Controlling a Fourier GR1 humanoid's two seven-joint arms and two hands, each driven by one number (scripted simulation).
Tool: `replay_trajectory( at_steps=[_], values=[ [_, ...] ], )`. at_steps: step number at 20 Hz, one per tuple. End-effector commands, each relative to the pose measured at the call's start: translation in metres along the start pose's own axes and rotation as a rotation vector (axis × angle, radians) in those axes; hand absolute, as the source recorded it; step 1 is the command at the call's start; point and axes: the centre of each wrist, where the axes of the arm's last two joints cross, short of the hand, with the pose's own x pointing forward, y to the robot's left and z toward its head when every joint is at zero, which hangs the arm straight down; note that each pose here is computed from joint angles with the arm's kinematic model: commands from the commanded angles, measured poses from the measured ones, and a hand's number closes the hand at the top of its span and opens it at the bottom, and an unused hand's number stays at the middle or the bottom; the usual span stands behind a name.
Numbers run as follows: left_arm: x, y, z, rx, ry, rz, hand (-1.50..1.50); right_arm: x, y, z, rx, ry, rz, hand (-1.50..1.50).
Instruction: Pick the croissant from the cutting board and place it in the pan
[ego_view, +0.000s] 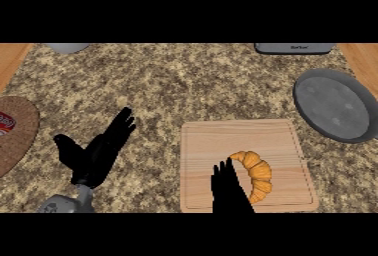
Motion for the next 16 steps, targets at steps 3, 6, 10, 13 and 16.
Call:
replay_trajectory(
  at_steps=[3, 6, 10, 13, 16],
  values=[
    [0.001, 0.002, -0.005, 0.009, -0.005, 0.007, 0.0, -0.007, 0.018, -0.012, -0.03, 0.029, 0.027, -1.5],
    [0.015, -0.023, -0.015, 0.021, -0.014, -0.009, 0.0, -0.029, 0.016, -0.018, -0.018, 0.028, 0.029, -1.5],
    [-0.001, -0.001, -0.014, -0.007, 0.0, -0.009, 0.0, -0.024, 0.003, -0.034, -0.022, 0.046, 0.025, -1.5],
    [0.017, -0.001, 0.001, 0.0, -0.018, 0.02, 0.0, -0.035, 0.034, -0.032, -0.045, 0.061, 0.015, -1.5],
    [0.005, 0.002, 0.01, 0.004, -0.004, 0.004, 0.0, -0.042, 0.039, -0.033, -0.055, -0.008, 0.008, 1.5]
  ],
)
